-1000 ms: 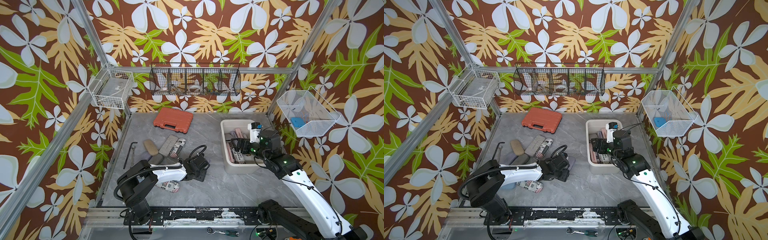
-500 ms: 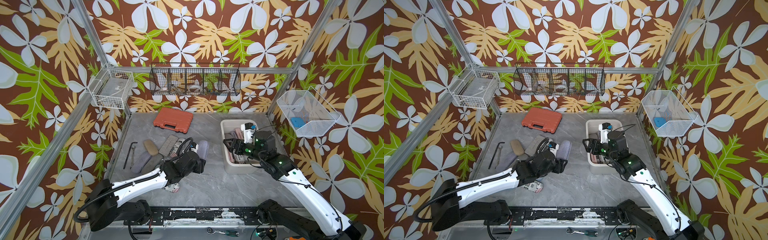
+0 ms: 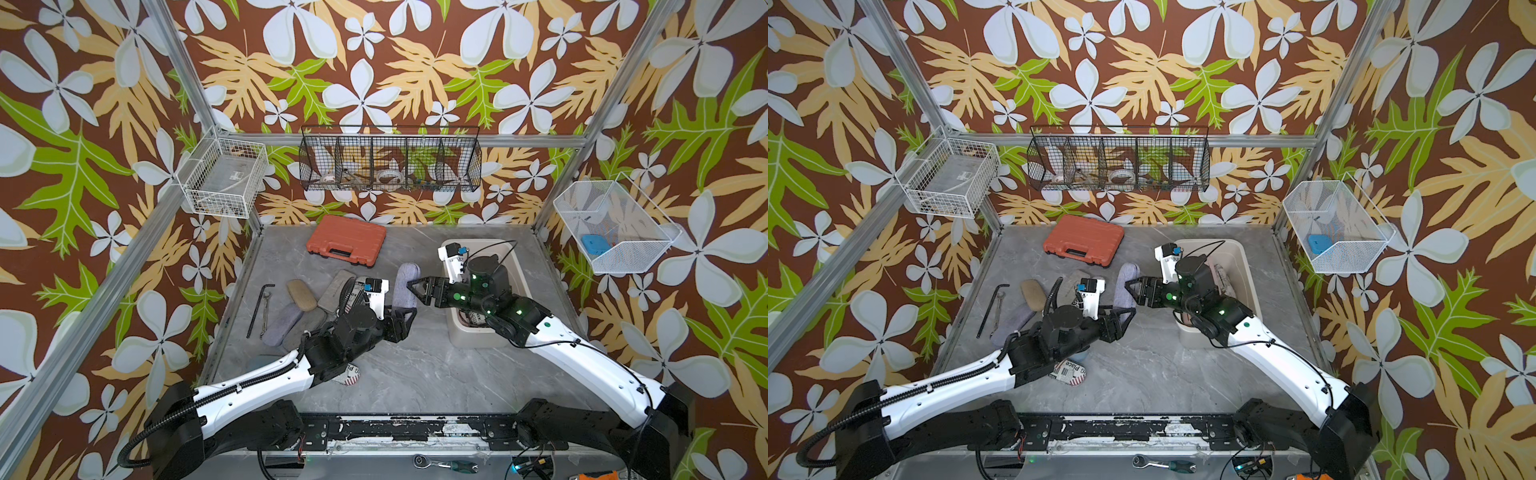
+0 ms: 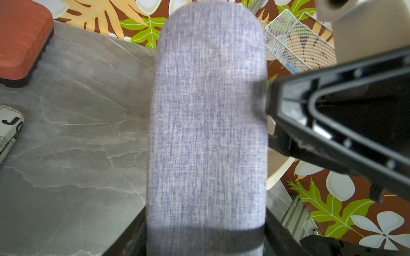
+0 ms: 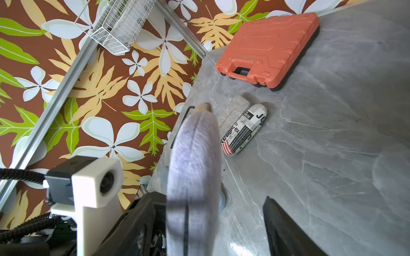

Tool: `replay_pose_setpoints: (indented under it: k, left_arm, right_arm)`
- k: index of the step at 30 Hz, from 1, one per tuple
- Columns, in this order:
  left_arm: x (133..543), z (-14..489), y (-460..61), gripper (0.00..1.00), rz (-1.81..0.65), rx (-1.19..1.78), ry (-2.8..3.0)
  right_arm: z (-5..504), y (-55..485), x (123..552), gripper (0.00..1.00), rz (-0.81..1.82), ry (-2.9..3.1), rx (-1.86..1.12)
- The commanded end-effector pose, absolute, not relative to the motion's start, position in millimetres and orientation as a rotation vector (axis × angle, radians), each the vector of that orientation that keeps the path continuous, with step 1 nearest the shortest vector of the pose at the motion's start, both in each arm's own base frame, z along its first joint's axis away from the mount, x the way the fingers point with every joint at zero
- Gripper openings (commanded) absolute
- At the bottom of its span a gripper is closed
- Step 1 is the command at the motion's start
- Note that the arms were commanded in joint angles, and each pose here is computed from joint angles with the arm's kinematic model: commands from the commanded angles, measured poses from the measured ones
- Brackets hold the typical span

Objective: Put the glasses cases into the storage boxes
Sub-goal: Place the glasses case in the storage box.

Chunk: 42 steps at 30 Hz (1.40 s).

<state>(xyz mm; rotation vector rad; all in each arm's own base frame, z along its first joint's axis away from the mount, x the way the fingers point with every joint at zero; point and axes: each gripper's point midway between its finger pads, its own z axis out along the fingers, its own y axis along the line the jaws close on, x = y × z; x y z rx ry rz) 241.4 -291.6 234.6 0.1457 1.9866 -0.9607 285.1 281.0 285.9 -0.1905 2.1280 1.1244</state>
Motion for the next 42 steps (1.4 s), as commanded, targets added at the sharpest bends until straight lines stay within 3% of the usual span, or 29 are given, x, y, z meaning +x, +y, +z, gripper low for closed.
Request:
replay_pose_setpoints:
  k: [1, 7, 13, 18, 19, 20, 28, 35, 42]
  left_arm:
    - [242, 251, -294, 0.54, -1.009, 0.140, 1.920]
    - [242, 248, -293, 0.54, -0.993, 0.148, 1.925]
    - [243, 237, -295, 0.56, -0.974, 0.160, 1.950]
    - [245, 235, -293, 0.84, -0.961, 0.142, 1.958]
    - [245, 233, -293, 0.98, -0.959, 0.139, 1.960]
    - [245, 234, -293, 1.00, -0.963, 0.147, 1.956]
    - [232, 227, -262, 1.00, -0.898, 0.137, 1.951]
    - [228, 199, -176, 1.00, -0.728, -0.214, 1.919]
    - [214, 176, -141, 1.00, -0.725, -0.342, 1.906]
  right_arm:
    - [296, 288, 290, 0.71, 1.150, 2.087, -0.190]
    - [283, 302, 295, 0.59, 1.159, 2.100, -0.185]
    - [280, 308, 298, 0.41, 1.133, 2.103, -0.176]
    - [289, 309, 299, 0.34, 1.129, 2.086, -0.194]
    - [290, 309, 300, 0.34, 1.124, 2.083, -0.203]
    - [292, 310, 300, 0.33, 1.120, 2.084, -0.215]
    - [300, 307, 311, 0.33, 0.991, 2.102, -0.269]
    - [311, 293, 327, 0.32, 0.779, 2.111, -0.329]
    - [320, 279, 339, 0.32, 0.653, 2.123, -0.343]
